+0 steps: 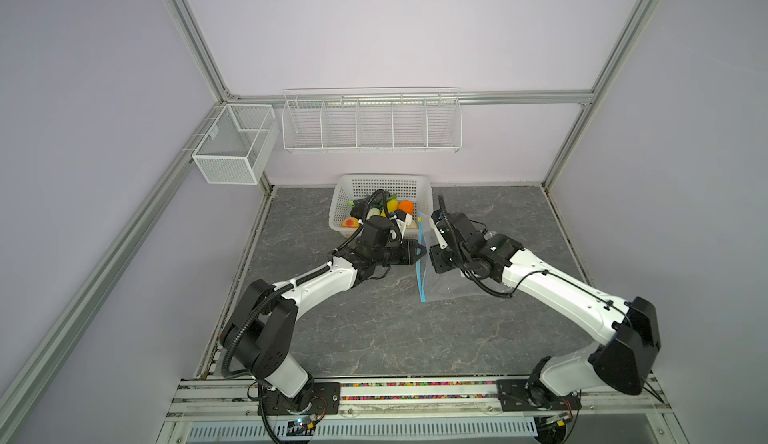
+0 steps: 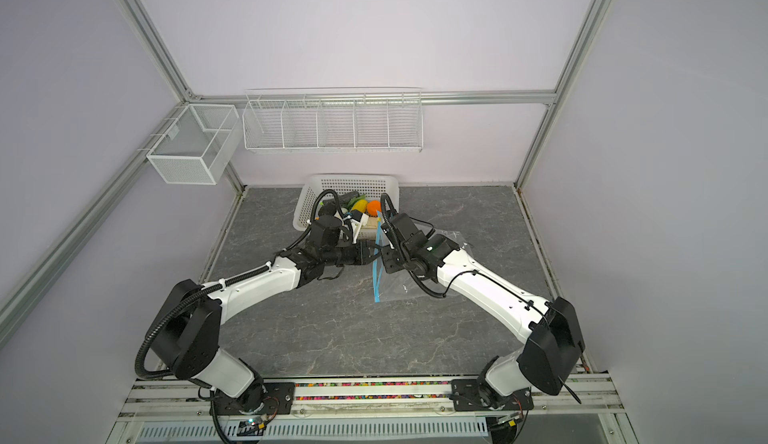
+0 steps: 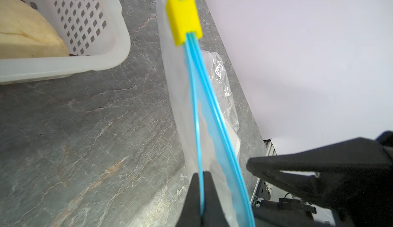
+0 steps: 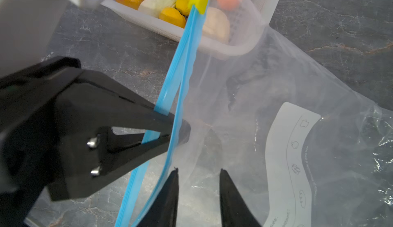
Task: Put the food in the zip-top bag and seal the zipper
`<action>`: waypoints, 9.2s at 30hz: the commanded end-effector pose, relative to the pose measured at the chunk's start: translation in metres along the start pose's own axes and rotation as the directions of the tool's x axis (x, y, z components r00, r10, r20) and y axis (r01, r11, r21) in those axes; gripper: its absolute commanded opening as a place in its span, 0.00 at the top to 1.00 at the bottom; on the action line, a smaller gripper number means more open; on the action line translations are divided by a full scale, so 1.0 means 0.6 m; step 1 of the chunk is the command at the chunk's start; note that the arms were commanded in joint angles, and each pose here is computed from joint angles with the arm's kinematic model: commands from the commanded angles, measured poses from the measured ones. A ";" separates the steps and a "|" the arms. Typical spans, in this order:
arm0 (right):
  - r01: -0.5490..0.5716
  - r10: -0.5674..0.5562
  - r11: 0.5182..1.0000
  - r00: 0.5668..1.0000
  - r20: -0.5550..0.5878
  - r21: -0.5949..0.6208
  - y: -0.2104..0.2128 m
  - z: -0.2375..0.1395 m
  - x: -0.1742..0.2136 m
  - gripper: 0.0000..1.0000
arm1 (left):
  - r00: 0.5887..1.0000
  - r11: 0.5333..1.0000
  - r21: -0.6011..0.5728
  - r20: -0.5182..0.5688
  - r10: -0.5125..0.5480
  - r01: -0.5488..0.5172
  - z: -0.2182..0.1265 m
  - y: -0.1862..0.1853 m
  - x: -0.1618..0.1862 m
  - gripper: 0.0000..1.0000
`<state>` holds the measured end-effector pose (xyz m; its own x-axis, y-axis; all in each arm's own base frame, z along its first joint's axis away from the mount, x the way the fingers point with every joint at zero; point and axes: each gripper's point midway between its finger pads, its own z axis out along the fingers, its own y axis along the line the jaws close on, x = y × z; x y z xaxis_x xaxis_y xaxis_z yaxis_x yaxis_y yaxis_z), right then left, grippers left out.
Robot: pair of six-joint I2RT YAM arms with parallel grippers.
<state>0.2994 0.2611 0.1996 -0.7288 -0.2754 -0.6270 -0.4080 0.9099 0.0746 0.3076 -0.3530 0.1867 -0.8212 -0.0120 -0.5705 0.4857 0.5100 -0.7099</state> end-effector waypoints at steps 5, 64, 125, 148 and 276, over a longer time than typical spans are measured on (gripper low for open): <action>-0.052 0.049 0.997 0.998 0.044 0.063 -0.009 -0.051 -0.003 0.51 | 0.997 0.998 0.025 0.050 -0.060 0.058 -0.007 -0.017 -0.016 1.00; 0.074 -0.212 0.793 0.964 0.160 0.604 -0.058 -0.109 -0.083 0.93 | 0.985 0.986 0.074 0.074 -0.153 0.148 0.000 -0.076 -0.033 1.00; 0.004 -0.024 0.876 0.999 0.037 0.482 -0.105 0.000 -0.025 0.94 | 0.990 0.982 -0.137 -0.026 -0.137 0.132 0.073 0.017 0.008 0.87; -0.012 -0.011 0.857 0.999 0.042 0.516 -0.129 -0.015 -0.025 0.94 | 0.984 0.960 -0.214 0.027 -0.177 0.179 0.033 0.061 0.028 1.00; 0.002 -0.022 0.934 0.998 0.051 0.358 -0.069 0.065 -0.034 0.94 | 0.959 0.514 -0.846 -0.011 -0.284 0.143 -0.122 0.470 -0.151 0.52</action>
<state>0.3509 0.2405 0.1773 -0.6946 -0.2812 -0.6622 -0.1784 0.9590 -0.2201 0.5039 -0.1493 0.0504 -0.9353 -0.1290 -0.3294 -0.1063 0.9906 -0.0862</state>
